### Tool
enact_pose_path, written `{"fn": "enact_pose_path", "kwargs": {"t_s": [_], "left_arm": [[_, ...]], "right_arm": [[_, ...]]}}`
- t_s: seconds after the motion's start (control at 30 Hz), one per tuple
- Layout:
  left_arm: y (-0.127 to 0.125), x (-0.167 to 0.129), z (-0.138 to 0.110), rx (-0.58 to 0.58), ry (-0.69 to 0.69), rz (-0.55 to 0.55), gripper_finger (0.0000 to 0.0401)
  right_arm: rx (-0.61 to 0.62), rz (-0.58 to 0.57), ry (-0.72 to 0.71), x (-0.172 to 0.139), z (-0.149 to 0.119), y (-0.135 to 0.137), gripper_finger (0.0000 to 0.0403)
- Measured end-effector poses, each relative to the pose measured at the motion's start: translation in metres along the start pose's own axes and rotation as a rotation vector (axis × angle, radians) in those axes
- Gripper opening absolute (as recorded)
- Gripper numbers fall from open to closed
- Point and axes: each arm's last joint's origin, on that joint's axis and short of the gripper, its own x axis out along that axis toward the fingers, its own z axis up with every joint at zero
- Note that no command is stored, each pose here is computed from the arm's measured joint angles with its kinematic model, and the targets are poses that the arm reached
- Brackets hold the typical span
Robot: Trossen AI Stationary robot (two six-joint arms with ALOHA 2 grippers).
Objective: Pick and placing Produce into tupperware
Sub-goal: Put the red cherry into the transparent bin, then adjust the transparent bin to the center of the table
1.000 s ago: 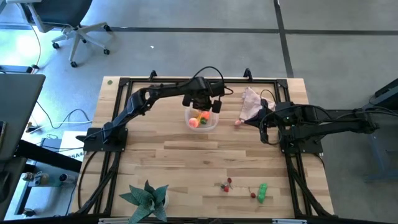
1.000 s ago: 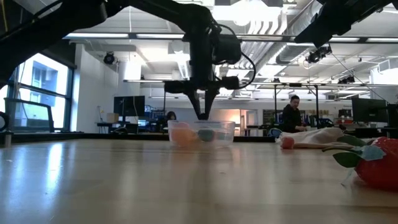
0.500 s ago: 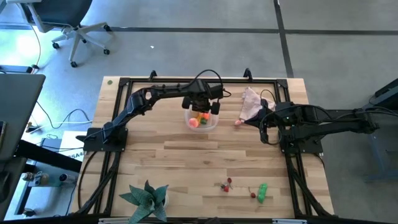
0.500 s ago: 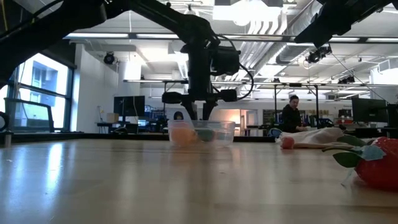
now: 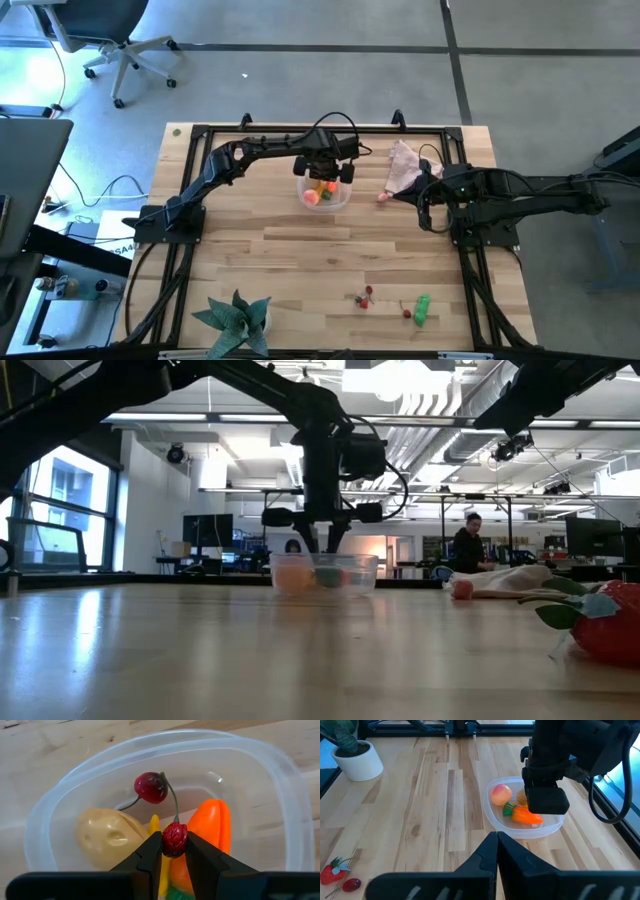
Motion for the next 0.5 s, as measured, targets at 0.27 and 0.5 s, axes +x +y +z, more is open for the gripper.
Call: {"fn": "enact_pose_path", "kwargs": {"t_s": [0.27, 0.5], "left_arm": [[0.000, 0.000, 0.000, 0.008, 0.000, 0.000, 0.0127], [0.000, -0.010, 0.002, 0.009, -0.010, 0.012, 0.0121]], "right_arm": [[0.000, 0.000, 0.000, 0.000, 0.000, 0.000, 0.0000], [0.000, 0.000, 0.000, 0.000, 0.000, 0.000, 0.0000]]}}
